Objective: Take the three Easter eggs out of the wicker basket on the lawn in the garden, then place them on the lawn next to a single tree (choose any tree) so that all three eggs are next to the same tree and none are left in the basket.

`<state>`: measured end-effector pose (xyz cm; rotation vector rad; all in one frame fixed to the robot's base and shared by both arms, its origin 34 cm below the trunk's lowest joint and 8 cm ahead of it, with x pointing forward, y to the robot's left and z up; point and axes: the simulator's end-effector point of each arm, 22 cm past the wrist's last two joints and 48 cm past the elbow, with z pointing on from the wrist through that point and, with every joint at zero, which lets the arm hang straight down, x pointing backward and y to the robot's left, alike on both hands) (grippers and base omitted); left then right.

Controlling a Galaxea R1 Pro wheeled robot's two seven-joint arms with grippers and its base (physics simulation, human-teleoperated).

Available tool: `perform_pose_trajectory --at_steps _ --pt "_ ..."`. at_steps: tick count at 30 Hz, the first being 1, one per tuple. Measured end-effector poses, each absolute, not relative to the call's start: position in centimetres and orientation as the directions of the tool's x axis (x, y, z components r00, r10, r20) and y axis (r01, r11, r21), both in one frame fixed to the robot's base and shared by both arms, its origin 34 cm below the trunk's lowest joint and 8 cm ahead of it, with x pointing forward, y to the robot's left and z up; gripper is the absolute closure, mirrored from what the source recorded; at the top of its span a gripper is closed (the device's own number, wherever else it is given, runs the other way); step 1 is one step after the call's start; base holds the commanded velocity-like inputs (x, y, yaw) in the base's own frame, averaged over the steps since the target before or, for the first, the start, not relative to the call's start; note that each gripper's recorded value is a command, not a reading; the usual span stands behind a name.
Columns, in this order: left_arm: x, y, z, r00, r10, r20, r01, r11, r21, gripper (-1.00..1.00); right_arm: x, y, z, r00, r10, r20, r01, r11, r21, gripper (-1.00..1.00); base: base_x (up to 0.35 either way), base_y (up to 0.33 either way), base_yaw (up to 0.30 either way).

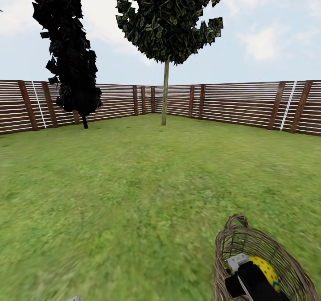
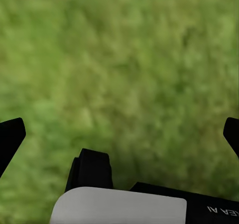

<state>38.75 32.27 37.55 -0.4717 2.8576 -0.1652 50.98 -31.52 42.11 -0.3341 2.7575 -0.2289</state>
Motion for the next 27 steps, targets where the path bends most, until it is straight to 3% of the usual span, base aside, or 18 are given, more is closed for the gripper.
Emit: perform_pose_trajectory --at_steps 27 --pt "39.5 34.4 37.7 -0.906 -0.331 -0.263 -0.306 0.943 -0.132 -1.00 51.3 -33.8 42.3 -0.908 -0.240 -0.344 -0.178 0.963 -0.203 1.00 0.000 0.000 -0.012"
